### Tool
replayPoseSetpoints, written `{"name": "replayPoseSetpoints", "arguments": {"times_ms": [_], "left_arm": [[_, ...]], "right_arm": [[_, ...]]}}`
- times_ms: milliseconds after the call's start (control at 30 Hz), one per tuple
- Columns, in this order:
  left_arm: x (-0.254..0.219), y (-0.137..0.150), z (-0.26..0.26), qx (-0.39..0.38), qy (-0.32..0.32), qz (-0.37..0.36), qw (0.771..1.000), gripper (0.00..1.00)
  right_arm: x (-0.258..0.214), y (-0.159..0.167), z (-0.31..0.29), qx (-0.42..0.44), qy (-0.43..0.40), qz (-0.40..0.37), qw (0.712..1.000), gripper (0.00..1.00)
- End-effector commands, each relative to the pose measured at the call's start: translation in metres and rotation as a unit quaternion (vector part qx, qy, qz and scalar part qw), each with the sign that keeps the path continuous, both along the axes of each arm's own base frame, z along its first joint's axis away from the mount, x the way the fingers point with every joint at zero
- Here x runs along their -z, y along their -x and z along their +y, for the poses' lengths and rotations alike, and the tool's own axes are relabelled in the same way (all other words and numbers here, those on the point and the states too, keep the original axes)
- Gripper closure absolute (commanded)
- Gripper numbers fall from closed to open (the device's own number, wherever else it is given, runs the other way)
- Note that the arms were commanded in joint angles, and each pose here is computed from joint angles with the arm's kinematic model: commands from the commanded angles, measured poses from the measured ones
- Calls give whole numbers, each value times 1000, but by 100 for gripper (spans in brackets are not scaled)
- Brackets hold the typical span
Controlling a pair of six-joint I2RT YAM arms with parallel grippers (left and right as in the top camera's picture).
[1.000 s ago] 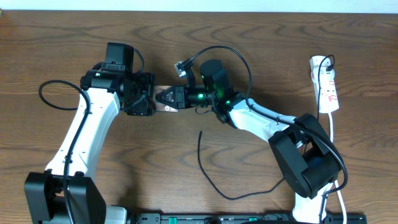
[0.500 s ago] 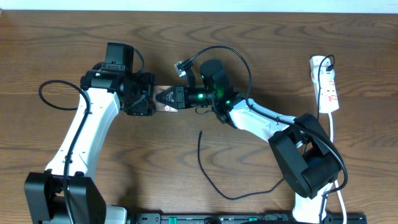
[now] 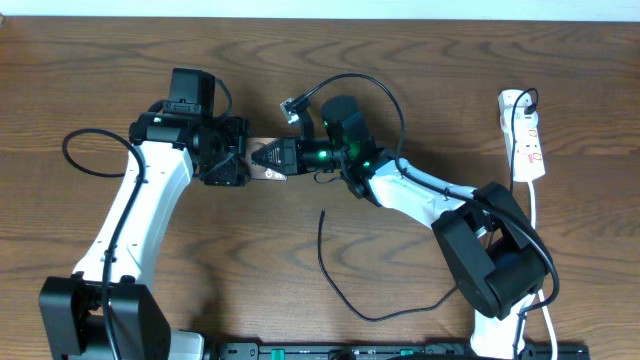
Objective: Plug charger to phone and switch on socket
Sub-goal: 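Close the right gripper on the phone's edge beside the left gripper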
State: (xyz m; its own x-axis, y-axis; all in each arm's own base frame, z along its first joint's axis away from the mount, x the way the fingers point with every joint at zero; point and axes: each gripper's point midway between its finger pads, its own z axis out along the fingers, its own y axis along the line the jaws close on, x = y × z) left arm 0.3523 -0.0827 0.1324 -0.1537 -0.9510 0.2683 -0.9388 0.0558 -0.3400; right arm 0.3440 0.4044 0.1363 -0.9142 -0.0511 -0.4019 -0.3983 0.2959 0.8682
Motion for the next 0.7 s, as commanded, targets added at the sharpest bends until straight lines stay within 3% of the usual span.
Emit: {"name": "replayPoseSetpoints", "arguments": {"times_ms": [0, 667], "left_arm": [[-7, -5, 0, 2, -4, -13, 1000, 93], [-7, -5, 0, 2, -5, -12, 1000, 93]], "right_arm": [[-7, 7, 10, -13, -5, -9, 1000, 86], [-8, 7, 10, -14, -7, -11, 1000, 96]]}}
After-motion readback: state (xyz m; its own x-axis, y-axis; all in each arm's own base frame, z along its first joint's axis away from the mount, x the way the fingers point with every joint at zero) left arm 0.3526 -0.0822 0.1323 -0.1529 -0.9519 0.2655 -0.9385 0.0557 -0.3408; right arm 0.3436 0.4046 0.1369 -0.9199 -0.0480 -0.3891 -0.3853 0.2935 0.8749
